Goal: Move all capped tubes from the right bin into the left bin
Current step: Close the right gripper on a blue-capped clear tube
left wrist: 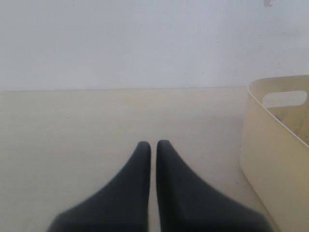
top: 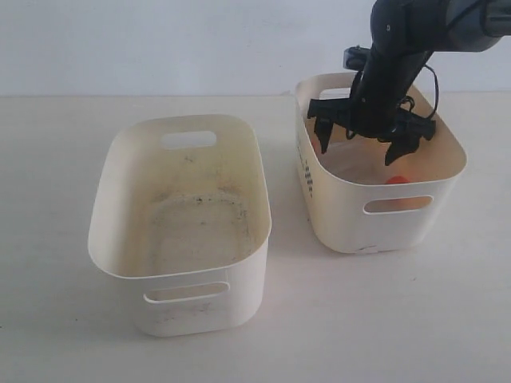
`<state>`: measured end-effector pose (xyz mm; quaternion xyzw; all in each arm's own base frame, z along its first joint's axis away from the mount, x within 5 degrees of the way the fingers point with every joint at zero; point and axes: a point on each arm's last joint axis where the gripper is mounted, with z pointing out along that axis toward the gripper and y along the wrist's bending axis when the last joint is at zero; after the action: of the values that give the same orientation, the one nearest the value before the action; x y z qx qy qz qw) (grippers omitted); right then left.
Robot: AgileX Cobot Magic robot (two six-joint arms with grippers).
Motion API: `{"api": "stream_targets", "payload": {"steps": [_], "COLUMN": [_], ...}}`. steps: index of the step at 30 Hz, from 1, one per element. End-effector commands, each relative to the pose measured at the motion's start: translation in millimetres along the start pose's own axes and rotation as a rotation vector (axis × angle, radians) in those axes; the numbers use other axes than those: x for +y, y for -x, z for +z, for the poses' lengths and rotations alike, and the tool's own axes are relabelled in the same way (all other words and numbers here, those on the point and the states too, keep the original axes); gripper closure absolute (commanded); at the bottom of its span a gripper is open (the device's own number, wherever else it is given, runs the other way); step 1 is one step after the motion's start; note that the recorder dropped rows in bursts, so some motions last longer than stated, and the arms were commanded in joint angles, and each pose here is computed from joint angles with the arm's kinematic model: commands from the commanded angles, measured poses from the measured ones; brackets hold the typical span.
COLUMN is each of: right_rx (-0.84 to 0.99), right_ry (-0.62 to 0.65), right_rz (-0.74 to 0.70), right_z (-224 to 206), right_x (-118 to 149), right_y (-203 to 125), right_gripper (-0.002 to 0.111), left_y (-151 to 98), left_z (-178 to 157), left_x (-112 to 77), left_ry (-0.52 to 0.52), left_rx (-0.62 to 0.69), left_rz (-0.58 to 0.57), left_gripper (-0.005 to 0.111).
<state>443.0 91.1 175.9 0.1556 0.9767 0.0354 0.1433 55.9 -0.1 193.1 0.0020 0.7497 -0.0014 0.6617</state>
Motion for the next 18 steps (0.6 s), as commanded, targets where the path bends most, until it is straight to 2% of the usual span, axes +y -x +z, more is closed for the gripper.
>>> {"api": "stream_targets", "payload": {"steps": [1, 9, 16, 18], "right_rx": [0.037, 0.047, 0.066, 0.078], "right_ry": [-0.034, -0.038, -0.047, -0.049], "right_rz": [-0.013, -0.017, -0.016, -0.014], "right_z": [13, 32, 43, 47], "right_x": [-3, -3, -4, -4], "right_y": [-4, -5, -8, -9], "right_gripper": [0.015, 0.034, 0.036, 0.043], "left_y": [2, 2, 2, 2], "left_z": [0, 0, 0, 0], "left_x": [-0.1, -0.1, -0.1, -0.1], "left_ry": [-0.001, -0.001, -0.001, -0.001], "left_rx": [-0.009, -0.009, -0.009, -0.009], "left_rz": [-0.016, -0.016, -0.016, -0.016], "left_gripper": [0.102, 0.102, 0.102, 0.102]}}
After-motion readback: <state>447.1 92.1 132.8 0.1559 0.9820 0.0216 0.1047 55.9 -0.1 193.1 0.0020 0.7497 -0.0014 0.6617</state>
